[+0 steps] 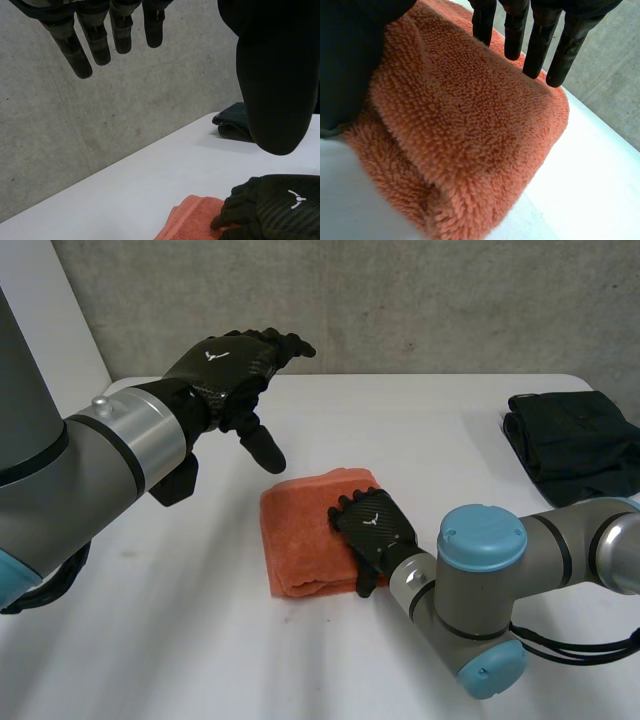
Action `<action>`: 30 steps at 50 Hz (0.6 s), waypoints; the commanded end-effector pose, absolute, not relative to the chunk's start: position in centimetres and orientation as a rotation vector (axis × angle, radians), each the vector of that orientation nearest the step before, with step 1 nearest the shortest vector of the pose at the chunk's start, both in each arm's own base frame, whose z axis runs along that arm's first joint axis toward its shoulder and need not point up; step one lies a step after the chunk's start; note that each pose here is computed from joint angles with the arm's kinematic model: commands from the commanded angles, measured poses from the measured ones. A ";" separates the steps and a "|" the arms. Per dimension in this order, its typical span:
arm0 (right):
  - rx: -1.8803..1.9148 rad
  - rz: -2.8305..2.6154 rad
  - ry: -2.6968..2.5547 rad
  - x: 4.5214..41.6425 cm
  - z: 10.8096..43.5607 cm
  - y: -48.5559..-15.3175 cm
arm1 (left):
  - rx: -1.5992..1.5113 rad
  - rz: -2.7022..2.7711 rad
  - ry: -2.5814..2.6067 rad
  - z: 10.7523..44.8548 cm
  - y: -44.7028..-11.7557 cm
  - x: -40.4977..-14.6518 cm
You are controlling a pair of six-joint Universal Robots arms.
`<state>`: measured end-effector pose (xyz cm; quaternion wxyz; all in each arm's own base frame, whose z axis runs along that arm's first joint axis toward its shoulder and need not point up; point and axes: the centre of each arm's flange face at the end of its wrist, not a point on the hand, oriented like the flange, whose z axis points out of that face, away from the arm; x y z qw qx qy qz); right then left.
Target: Fold the laundry.
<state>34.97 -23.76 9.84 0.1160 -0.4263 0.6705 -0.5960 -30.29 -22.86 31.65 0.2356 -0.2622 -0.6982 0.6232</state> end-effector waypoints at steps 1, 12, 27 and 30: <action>-1.234 -1.780 1.963 35.3 10.1 -24.5 | -0.699 1.703 -1.917 31.6 -23.0 -30.2; -1.235 -1.791 1.945 36.2 9.9 -24.6 | -0.667 1.694 -1.916 31.8 -23.1 -30.1; -1.218 -1.823 1.920 36.7 10.7 -25.3 | -0.665 1.697 -1.915 31.8 -23.1 -30.1; -1.221 -1.826 1.914 36.8 10.8 -25.3 | -0.662 1.697 -1.917 31.8 -23.1 -30.1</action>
